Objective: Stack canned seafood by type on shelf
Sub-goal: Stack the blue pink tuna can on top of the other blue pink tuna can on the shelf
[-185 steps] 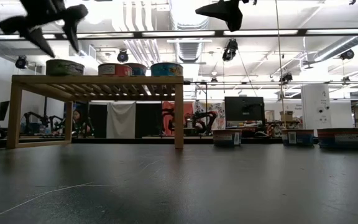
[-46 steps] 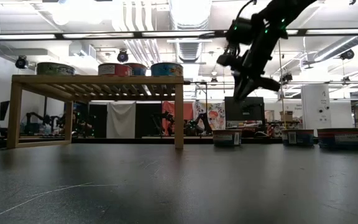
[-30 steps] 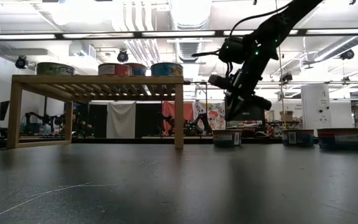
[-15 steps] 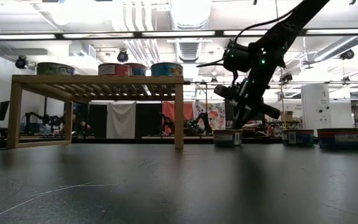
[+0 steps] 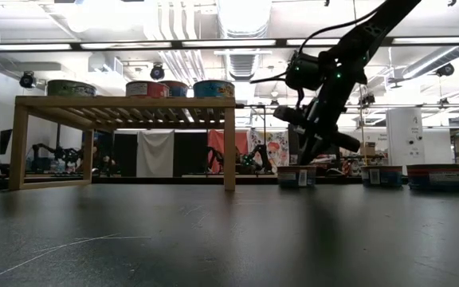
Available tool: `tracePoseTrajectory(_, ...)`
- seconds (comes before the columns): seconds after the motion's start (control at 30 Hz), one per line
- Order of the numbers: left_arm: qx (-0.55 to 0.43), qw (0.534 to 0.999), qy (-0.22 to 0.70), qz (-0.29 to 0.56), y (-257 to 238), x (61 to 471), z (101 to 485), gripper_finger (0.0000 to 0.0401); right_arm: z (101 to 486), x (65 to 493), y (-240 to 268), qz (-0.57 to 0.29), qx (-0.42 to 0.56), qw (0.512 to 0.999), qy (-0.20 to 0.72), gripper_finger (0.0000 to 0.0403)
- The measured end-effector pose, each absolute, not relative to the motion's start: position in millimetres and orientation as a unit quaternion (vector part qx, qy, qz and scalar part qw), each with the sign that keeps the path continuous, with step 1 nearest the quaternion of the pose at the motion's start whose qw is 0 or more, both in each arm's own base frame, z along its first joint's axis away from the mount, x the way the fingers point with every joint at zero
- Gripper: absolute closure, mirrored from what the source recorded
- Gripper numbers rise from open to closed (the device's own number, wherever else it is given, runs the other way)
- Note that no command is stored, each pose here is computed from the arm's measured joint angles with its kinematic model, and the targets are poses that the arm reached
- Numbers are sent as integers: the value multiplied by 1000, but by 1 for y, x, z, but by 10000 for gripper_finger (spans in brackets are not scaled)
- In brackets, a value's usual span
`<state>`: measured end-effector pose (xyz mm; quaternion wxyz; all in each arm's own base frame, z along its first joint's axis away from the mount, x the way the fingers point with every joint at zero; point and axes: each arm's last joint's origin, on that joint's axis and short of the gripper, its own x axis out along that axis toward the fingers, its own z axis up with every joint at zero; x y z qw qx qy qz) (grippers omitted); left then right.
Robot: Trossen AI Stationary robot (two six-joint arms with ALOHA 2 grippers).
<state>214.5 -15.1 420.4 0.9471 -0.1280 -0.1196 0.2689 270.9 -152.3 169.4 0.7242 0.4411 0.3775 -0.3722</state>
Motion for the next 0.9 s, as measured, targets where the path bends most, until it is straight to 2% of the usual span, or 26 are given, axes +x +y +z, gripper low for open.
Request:
tracePoseTrajectory(0.4,-126,948,-116,269,-15,215,419,401,169,274,-141,-330,474,713,397,390)
tracePoseTrajectory(0.9,-126,943,-114,286,-14,215,419,401,168,288,-100,-285,468,712,440,390)
